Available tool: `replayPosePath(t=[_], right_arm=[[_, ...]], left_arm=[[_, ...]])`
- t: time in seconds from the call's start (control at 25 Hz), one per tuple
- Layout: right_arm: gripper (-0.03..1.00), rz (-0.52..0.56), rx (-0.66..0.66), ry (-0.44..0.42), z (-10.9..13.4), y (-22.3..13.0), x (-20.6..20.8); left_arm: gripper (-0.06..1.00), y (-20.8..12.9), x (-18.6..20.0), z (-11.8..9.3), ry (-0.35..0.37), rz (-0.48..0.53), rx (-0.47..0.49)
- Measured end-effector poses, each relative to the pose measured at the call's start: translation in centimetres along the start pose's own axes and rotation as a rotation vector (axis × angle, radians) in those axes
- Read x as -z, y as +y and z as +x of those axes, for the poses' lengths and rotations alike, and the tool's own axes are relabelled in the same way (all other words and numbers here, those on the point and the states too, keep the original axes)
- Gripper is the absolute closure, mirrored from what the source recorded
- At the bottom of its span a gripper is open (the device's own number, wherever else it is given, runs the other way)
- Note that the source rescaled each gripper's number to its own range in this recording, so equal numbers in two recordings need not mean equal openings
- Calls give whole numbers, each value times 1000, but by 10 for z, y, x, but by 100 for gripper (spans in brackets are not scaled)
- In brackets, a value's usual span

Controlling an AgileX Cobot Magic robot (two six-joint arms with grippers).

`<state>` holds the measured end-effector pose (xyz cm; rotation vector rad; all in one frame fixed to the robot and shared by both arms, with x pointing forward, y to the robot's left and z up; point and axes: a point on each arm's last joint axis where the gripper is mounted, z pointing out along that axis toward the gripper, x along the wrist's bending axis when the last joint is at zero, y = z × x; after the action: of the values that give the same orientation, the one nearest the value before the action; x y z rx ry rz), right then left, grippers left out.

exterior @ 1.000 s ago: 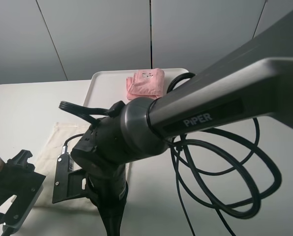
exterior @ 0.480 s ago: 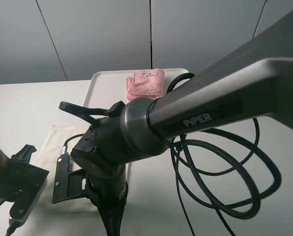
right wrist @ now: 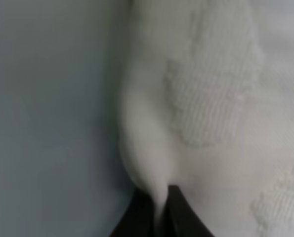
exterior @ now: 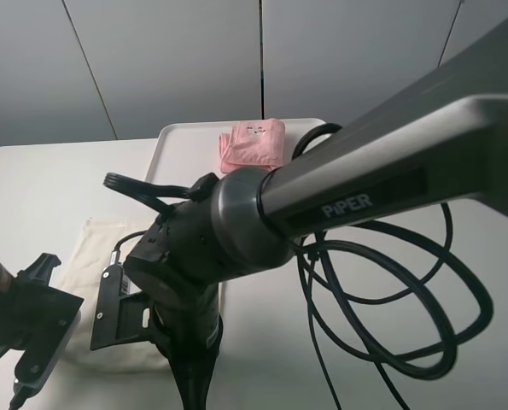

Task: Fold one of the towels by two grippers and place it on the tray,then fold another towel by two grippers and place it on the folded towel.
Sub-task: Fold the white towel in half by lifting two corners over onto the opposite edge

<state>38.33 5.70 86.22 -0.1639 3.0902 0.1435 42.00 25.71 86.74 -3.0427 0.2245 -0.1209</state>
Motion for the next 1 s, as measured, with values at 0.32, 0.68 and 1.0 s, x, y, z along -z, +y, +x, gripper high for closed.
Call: replayPosePath(t=[0.32, 0.68, 1.0], right_arm=[[97, -38, -134, -30, -14, -7, 35], [97, -8, -290, -37, -13, -16, 65], [97, 0, -440, -257, -32, -22, 69]], left_arm=[[94, -2, 31, -5, 81, -40, 154], [94, -3, 57, -9, 173, -117, 422], [94, -3, 62, -4, 238, -164, 628]])
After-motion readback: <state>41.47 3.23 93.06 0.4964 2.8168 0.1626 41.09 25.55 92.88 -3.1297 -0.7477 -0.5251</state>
